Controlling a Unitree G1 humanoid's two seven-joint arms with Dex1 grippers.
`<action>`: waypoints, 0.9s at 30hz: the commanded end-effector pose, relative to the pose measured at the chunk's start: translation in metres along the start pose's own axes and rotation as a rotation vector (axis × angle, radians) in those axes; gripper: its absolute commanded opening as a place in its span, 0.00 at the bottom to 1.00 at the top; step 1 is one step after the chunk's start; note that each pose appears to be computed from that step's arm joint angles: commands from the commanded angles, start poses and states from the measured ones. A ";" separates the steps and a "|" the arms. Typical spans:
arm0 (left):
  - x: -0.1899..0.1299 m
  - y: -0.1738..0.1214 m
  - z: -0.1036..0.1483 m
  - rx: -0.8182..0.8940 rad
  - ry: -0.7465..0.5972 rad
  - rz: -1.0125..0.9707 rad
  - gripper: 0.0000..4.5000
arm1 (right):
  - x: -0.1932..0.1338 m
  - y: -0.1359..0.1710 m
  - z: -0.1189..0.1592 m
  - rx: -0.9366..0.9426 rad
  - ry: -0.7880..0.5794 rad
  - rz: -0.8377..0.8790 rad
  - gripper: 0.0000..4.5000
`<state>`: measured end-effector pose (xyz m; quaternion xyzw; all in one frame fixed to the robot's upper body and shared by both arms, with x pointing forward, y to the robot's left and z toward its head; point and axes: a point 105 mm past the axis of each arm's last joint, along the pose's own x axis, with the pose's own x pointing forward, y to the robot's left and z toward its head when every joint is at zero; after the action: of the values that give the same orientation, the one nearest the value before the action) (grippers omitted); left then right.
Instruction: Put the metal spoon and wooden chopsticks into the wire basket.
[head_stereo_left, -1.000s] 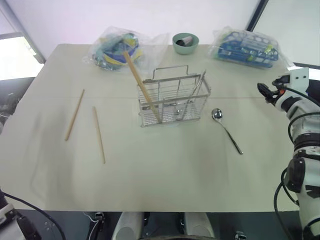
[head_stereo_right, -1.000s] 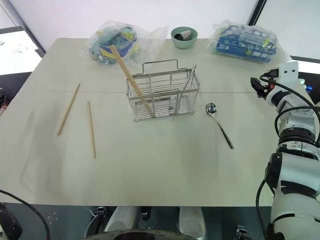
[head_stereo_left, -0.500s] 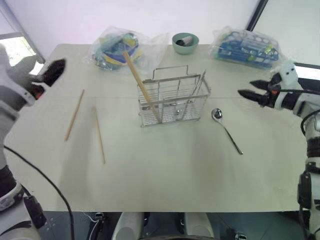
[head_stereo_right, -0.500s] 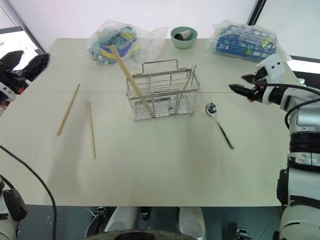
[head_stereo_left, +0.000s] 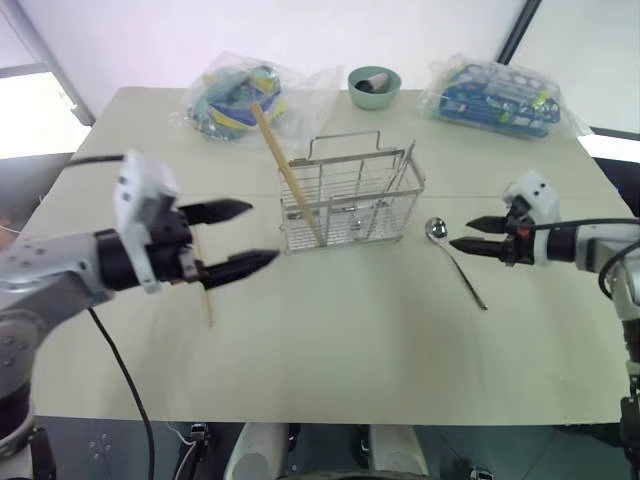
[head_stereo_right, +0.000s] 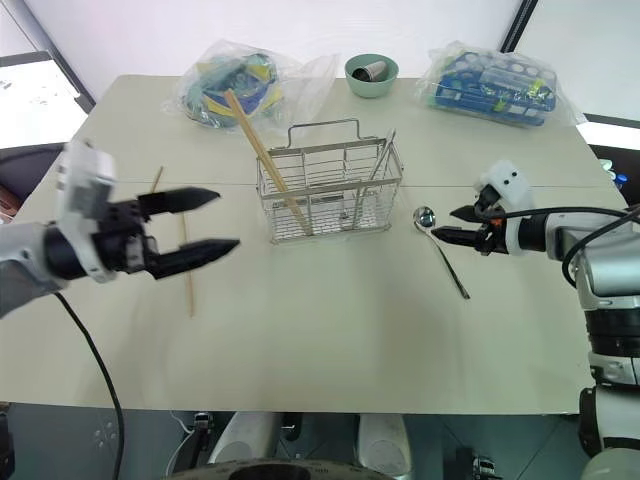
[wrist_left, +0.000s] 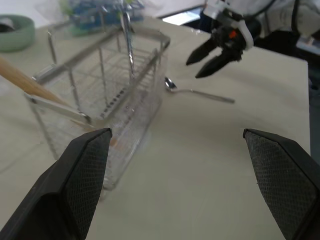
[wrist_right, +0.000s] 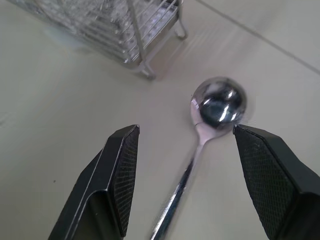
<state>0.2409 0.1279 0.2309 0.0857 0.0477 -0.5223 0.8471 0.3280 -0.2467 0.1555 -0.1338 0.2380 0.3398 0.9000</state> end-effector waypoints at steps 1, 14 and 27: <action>0.007 -0.007 0.002 0.077 0.011 -0.034 0.98 | 0.005 0.002 0.001 0.005 -0.025 -0.018 0.68; 0.013 0.000 0.018 0.095 -0.045 -0.036 1.00 | 0.041 -0.023 -0.036 0.124 0.014 -0.118 0.48; 0.010 0.009 0.024 0.091 -0.086 0.017 1.00 | 0.038 -0.037 -0.032 0.123 -0.035 -0.196 0.00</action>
<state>0.2528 0.1152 0.2380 0.0950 0.0235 -0.5298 0.8425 0.3653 -0.2553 0.1121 -0.0974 0.2292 0.2644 0.9317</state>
